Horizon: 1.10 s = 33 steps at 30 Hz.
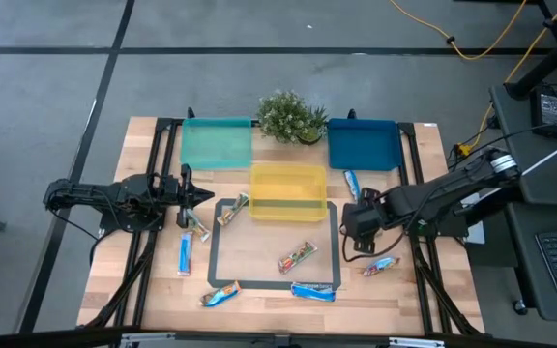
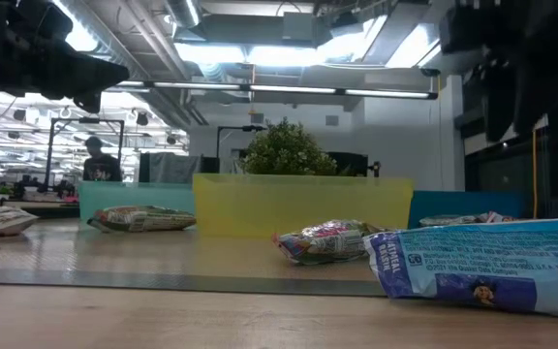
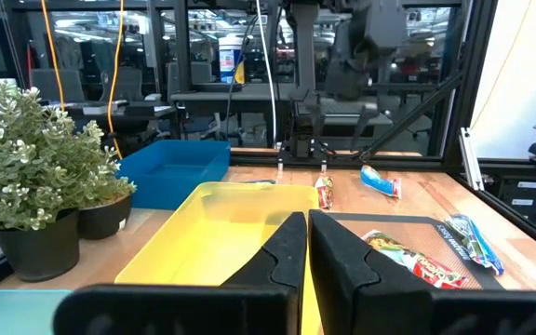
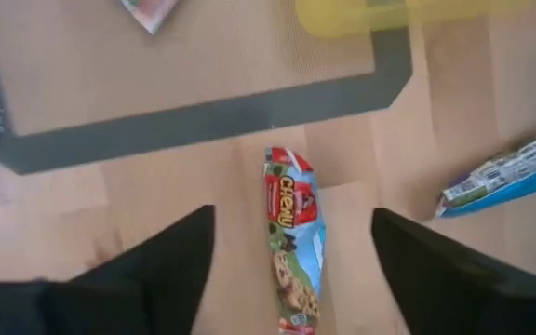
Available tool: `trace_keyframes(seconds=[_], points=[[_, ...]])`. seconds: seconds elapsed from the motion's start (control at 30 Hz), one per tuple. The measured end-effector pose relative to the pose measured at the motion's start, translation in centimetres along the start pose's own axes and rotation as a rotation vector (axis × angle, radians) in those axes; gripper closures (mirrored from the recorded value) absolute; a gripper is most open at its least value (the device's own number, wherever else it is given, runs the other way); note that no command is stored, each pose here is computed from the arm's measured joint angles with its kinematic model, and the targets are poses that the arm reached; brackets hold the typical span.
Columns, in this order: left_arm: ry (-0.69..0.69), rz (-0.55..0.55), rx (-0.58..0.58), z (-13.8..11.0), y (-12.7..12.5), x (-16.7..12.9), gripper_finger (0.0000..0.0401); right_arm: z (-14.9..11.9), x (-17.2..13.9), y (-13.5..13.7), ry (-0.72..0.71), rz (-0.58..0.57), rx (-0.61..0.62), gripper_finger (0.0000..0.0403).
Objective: Pick and place Granola Bars by type
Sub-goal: Put the red granola bar into the blue bin
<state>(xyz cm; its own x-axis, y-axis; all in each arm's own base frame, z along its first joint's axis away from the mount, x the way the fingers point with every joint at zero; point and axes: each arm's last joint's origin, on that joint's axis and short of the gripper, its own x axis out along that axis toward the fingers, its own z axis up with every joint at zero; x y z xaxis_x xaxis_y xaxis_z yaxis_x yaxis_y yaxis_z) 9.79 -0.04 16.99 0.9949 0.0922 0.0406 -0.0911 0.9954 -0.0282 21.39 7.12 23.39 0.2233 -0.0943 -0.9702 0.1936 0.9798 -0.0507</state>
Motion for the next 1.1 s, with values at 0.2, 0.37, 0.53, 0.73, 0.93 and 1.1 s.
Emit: trace_keyframes(seconds=[0.2,0.37,0.53,0.73,0.93,1.1], points=[[0.000,0.000,0.000,0.0,0.0,0.0,0.0393,-1.1,4.3,-1.0,0.104,-0.093,0.079,0.0070],[0.000,0.000,0.000,0.0,0.0,0.0,0.0389,-2.2,6.6,-2.3,0.150,-0.162,0.132,0.0069],[0.000,0.000,0.000,0.0,0.0,0.0,0.0389,-2.5,7.8,-2.6,0.142,-0.087,0.146,0.0069],[0.000,0.000,0.000,0.0,0.0,0.0,0.0390,-2.1,7.7,-2.2,0.140,0.007,0.110,0.0069],[0.000,0.000,0.000,0.0,0.0,0.0,0.0390,-0.9,6.8,-1.7,0.109,0.061,0.066,0.0069],[0.000,0.000,0.000,0.0,0.0,0.0,0.0393,-0.4,6.6,-1.2,0.097,0.169,0.013,0.0069]])
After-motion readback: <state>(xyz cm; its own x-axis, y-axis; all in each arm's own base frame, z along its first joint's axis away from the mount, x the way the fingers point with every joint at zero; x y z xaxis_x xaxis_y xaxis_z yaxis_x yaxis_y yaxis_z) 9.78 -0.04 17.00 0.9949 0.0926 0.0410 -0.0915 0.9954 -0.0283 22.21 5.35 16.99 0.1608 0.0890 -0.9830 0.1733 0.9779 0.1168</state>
